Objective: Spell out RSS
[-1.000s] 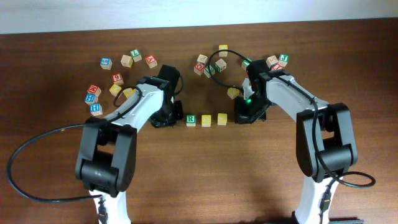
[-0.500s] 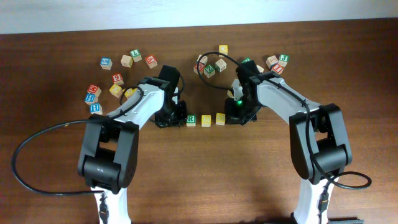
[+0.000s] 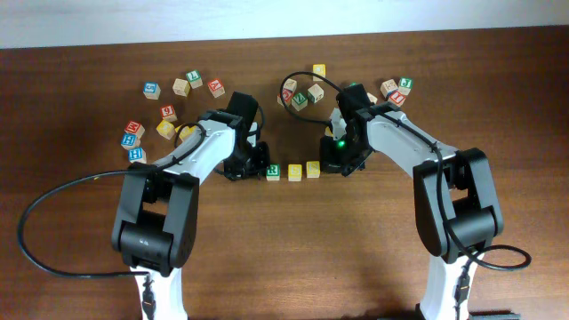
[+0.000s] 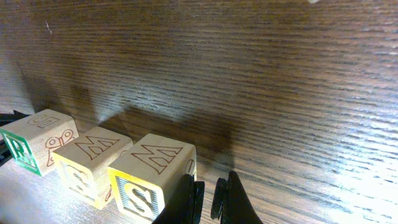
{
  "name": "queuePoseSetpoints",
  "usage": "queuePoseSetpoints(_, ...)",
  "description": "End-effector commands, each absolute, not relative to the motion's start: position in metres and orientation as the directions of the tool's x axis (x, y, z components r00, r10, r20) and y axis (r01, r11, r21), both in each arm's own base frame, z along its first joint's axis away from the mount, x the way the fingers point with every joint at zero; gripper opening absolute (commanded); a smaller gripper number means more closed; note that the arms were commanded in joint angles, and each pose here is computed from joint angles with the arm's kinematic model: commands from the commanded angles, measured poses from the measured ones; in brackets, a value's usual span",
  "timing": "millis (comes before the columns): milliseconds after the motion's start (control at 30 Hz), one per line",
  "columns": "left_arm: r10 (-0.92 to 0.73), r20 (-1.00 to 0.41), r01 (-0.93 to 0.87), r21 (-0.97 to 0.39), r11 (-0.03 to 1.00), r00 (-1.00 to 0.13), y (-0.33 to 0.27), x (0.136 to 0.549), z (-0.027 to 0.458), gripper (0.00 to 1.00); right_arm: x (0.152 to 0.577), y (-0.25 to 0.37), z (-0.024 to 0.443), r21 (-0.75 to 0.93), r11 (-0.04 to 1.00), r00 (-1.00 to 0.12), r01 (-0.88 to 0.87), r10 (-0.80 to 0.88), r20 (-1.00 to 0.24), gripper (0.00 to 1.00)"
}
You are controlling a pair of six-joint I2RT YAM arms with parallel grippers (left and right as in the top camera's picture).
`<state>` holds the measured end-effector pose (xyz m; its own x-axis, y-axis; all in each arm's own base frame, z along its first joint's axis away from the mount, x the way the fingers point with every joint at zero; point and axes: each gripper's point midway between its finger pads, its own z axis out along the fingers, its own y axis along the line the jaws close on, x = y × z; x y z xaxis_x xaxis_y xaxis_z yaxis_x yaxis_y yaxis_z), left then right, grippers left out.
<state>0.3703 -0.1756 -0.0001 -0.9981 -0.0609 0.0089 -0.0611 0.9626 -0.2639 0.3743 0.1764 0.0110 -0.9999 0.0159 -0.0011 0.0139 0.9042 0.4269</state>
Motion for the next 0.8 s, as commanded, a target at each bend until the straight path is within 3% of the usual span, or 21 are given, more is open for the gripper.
queuePoseSetpoints(0, -0.045, 0.041, -0.054, -0.268, 0.962, -0.998, -0.177, 0.365, -0.013, 0.00, 0.371, 0.181, 0.013, 0.441, 0.897, -1.000, -0.022, -0.019, -0.012, 0.04)
queuePoseSetpoints(767, 0.010, 0.028, 0.001, -0.284, 0.959, -1.000, -0.199, 0.358, -0.012, 0.00, 0.361, 0.200, 0.013, 0.440, 0.896, -0.998, -0.063, -0.067, -0.006, 0.04)
